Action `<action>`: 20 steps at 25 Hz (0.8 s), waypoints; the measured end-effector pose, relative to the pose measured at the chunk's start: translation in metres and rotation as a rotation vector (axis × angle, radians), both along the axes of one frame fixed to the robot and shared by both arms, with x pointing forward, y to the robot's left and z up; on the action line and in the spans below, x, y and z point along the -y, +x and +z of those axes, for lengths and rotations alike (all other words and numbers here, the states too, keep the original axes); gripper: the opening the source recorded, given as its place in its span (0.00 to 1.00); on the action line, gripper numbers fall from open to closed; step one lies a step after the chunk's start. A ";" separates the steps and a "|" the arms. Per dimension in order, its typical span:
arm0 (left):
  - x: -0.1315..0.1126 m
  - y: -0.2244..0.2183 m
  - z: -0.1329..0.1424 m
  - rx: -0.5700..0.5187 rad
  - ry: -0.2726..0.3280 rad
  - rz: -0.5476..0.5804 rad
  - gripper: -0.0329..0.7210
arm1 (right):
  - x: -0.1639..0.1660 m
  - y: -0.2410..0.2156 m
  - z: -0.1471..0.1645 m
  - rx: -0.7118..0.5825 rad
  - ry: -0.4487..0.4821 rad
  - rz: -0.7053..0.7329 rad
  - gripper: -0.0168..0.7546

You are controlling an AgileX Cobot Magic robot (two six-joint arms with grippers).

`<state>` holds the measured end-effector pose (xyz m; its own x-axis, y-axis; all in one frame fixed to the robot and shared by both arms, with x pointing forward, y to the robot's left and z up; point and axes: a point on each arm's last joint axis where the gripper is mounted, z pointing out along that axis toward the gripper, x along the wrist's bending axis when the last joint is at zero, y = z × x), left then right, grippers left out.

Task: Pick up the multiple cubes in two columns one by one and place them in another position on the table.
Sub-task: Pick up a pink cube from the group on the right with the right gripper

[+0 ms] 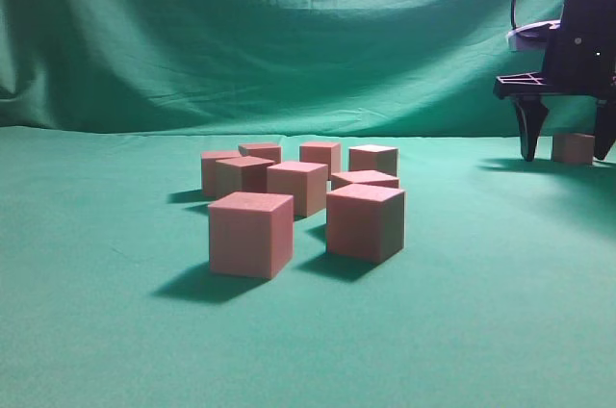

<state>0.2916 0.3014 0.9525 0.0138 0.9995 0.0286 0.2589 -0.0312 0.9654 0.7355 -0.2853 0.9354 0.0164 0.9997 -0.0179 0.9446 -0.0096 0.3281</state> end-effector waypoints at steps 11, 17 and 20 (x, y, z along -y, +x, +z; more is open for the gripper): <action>0.000 0.000 0.000 0.000 0.000 0.000 0.04 | -0.001 -0.005 0.008 -0.027 -0.001 0.000 0.33; 0.000 0.000 0.000 0.000 0.000 0.000 0.04 | -0.035 -0.029 0.101 0.116 0.040 0.115 0.33; 0.000 0.000 0.000 0.000 0.000 0.000 0.04 | -0.065 -0.059 0.154 0.177 0.066 0.196 0.33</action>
<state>0.2916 0.3014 0.9525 0.0138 0.9995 0.0286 0.2589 -0.0312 0.9654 0.6768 -0.2203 1.0898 -0.1808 0.9830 0.0331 0.8583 0.1413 0.4934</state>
